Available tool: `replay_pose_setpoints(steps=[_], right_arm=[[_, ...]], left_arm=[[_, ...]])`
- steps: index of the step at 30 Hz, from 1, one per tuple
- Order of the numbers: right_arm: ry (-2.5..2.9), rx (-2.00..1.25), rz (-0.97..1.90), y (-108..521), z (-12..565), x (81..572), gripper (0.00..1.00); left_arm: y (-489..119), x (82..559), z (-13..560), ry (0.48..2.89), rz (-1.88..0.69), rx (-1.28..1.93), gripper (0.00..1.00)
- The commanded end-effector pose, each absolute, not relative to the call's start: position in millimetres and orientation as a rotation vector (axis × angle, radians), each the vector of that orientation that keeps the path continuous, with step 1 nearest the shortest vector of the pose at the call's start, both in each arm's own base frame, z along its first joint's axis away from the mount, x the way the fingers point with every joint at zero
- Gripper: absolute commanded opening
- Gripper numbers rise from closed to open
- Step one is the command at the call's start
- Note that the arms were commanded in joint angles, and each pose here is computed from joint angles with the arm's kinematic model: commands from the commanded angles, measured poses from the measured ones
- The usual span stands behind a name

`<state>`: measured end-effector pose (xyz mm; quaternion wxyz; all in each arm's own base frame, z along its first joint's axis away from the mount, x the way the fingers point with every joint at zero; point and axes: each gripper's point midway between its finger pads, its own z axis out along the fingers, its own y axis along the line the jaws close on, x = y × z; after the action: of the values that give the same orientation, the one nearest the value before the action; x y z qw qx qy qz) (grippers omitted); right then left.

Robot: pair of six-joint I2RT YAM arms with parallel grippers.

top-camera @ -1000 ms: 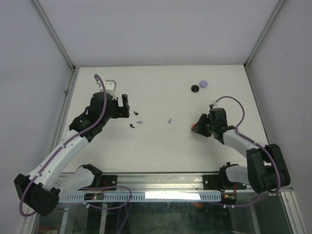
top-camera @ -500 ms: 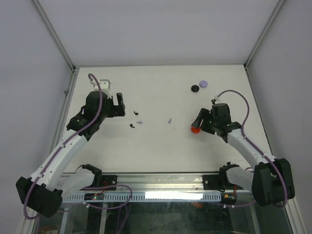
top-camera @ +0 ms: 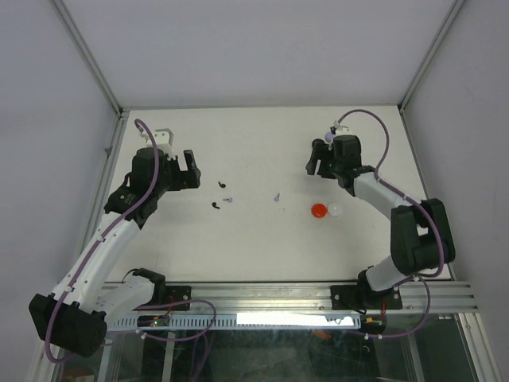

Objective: Insert the wireless bluetooth earbuds into the charging case
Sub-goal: Pick up the charging case at the center of the board.

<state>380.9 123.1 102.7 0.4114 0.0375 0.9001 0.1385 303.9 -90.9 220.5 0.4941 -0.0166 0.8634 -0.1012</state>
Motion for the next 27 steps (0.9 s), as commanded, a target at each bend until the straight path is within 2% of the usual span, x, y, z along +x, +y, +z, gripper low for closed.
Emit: replay_pose_setpoints(steps=[1, 8, 15, 22, 27], right_arm=[[2.083, 0.013, 0.324, 115.7, 137.4, 449.9, 0.75], [2.038, -0.088, 0.373, 112.4, 131.5, 519.5, 0.77], [2.059, -0.175, 0.399, 113.6, 105.2, 564.4, 0.8], [2.137, -0.239, 0.405, 112.7, 74.8, 584.6, 0.79], [2.212, -0.258, 0.423, 115.0, 58.0, 575.4, 0.77]], left_arm=[[-96.2, 309.0, 232.7, 2.047, -0.308, -0.028, 0.99], [-95.6, 310.9, 230.0, 2.056, -0.325, -0.02, 0.99], [-96.1, 313.6, 226.0, 2.065, -0.336, -0.012, 0.99], [-97.7, 315.9, 221.7, 2.08, -0.346, -0.003, 0.99], [-100.9, 316.1, 220.1, 2.085, -0.367, 0.009, 0.99]])
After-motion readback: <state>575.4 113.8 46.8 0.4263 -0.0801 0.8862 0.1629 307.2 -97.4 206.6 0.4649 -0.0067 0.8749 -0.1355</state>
